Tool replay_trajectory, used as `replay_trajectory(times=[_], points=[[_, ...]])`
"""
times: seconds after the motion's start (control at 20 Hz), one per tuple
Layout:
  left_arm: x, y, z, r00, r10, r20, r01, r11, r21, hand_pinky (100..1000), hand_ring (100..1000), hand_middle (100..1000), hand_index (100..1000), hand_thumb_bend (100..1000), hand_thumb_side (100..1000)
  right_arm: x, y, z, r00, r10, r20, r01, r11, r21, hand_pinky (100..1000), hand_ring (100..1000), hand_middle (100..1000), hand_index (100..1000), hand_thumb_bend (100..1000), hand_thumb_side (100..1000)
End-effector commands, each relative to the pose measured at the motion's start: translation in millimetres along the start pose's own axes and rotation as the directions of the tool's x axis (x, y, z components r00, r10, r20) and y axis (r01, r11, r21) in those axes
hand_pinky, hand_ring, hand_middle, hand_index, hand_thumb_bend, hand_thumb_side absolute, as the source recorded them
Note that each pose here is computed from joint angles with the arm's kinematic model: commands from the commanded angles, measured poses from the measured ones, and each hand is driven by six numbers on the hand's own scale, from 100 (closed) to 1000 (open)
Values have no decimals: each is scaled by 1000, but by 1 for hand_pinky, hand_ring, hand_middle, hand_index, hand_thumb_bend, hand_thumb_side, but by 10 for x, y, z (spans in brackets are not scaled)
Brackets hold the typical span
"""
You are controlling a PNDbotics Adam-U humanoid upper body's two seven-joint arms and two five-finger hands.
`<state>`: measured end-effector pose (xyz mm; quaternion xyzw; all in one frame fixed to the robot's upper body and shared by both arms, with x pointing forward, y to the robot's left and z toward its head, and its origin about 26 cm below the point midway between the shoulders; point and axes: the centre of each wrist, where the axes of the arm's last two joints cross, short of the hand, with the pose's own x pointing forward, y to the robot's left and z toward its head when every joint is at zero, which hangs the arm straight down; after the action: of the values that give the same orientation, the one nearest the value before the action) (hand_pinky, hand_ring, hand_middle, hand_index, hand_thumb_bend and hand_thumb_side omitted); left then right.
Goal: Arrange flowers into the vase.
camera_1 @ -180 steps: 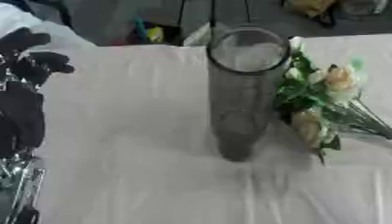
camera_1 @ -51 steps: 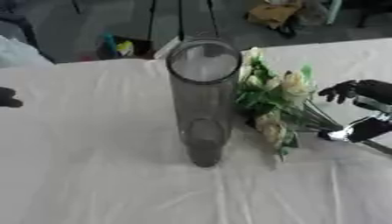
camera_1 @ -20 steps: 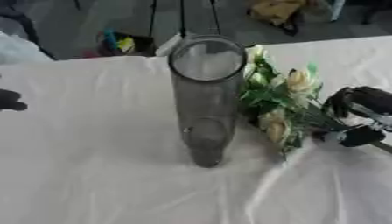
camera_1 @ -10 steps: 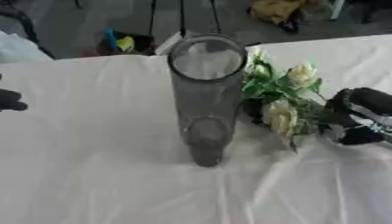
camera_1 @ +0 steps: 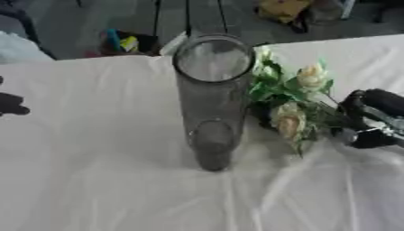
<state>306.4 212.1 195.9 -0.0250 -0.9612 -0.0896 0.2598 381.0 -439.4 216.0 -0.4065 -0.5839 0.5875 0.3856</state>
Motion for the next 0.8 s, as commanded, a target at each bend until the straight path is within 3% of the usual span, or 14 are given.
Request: replay_trajectory(times=[0.05, 0.3, 0.35, 0.5, 0.7, 0.8], points=[[45, -10, -51, 1000, 0, 25, 0, 1000, -14, 589, 623, 702, 808, 109, 1000, -55, -77, 43, 1000, -16, -3, 16, 1000, -3, 448, 311, 268, 500, 100, 442], [46, -13, -52, 1000, 1, 24, 0, 1000, -18, 589, 620, 699, 808, 110, 1000, -45, -98, 40, 999, -31, 18, 31, 999, -13, 371, 228, 212, 464, 100, 549], [46, -12, -52, 1000, 1, 24, 0, 1000, -17, 589, 617, 698, 808, 109, 1000, -45, -99, 39, 999, -35, 21, 35, 999, -17, 345, 179, 166, 443, 100, 614], [45, -14, -51, 1000, 0, 23, 0, 1000, -18, 589, 614, 696, 808, 110, 1000, -47, -97, 37, 998, -47, 30, 48, 999, -27, 313, 111, 114, 422, 100, 673], [46, -14, -53, 1000, -1, 24, 1, 1000, -20, 589, 611, 692, 808, 109, 1000, -58, -72, 39, 997, -58, 44, 59, 998, -25, 271, 100, 100, 373, 100, 697], [46, -13, -53, 1000, -2, 23, 2, 1000, -20, 588, 608, 687, 808, 109, 1000, -65, -63, 38, 997, -64, 51, 66, 997, -30, 183, 100, 100, 359, 100, 728]])
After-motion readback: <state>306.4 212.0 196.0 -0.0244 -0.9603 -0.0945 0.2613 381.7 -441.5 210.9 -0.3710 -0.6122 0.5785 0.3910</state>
